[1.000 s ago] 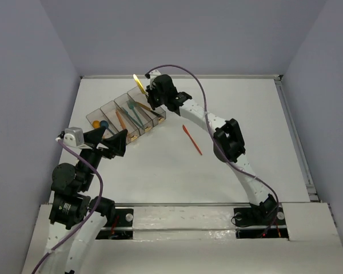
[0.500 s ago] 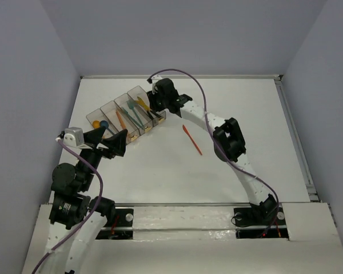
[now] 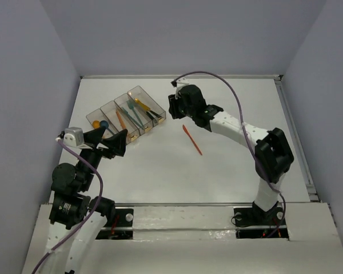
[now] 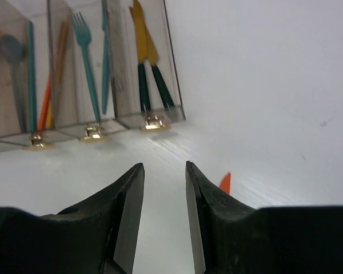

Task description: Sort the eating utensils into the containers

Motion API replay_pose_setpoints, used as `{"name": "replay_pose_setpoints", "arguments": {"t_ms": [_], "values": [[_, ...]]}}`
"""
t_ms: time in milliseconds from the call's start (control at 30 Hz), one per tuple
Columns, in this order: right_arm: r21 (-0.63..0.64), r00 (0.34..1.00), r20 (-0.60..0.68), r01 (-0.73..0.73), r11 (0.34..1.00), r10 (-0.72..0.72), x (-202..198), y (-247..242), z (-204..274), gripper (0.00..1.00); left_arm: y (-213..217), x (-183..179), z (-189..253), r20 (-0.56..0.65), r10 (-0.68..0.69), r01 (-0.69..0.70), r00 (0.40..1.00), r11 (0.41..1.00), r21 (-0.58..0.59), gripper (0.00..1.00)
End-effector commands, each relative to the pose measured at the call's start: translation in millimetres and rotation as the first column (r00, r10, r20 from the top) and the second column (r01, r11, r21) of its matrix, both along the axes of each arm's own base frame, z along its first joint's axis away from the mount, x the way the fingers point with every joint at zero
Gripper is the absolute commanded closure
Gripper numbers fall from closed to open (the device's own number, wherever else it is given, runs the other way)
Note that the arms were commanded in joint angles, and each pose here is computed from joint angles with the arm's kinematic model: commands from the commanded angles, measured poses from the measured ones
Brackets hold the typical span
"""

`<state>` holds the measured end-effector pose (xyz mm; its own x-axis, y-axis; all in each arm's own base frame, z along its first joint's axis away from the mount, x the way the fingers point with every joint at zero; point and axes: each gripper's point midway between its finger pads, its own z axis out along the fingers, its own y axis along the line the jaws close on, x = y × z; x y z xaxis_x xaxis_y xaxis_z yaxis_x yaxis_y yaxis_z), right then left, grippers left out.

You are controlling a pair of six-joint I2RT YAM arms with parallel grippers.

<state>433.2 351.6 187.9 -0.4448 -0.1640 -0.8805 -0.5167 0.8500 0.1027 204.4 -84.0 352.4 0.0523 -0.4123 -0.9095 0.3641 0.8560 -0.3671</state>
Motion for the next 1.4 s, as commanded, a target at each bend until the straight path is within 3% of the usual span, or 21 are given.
{"name": "replay_pose_setpoints", "arguments": {"t_ms": [0, 233, 533, 767, 867, 900, 1000, 1167, 1367], "values": [[-0.077, 0.988, -0.092, 0.117, 0.99, -0.123, -34, -46, -54, 0.59, 1, -1, 12, 0.051, 0.004, -0.004, 0.999, 1.0, -0.008, 0.01], [-0.202, 0.962, -0.212, 0.132, 0.97, -0.175, -78, -91, -104, 0.59, 0, 0, 11, 0.048, 0.001, -0.001, 0.999, 1.0, -0.008, 0.01], [-0.273, 0.936, -0.283, 0.132, 0.953, -0.211, -85, -110, -145, 0.59, 1, 0, 12, 0.049, 0.004, -0.004, 0.999, 1.0, -0.009, 0.01], [-0.273, 0.921, -0.329, 0.118, 0.955, -0.207, -85, -107, -168, 0.65, 1, -1, 12, 0.052, 0.004, -0.004, 0.999, 1.0, -0.01, 0.01], [-0.274, 0.918, -0.344, 0.104, 0.956, -0.199, -87, -105, -174, 0.75, 1, -1, 12, 0.053, 0.001, -0.001, 0.999, 1.0, -0.009, 0.01], [-0.27, 0.918, -0.345, 0.101, 0.957, -0.195, -87, -104, -175, 0.85, 1, -2, 13, 0.054, 0.001, 0.0, 0.999, 1.0, -0.011, 0.01], [-0.245, 0.927, -0.33, 0.097, 0.965, -0.177, -86, -102, -166, 1.0, 0, -2, 13, 0.056, -0.002, 0.002, 0.998, 1.0, -0.01, 0.01], [-0.197, 0.959, -0.244, 0.096, 0.976, -0.144, -74, -95, -119, 1.0, 0, -3, 14, 0.059, -0.006, 0.007, 0.998, 1.0, -0.011, 0.01], [0.04, 0.994, -0.099, -0.039, 0.998, 0.043, -53, -43, -26, 1.0, 0, -5, 16, 0.068, -0.011, 0.012, 0.998, 1.0, -0.012, 0.01]]}}
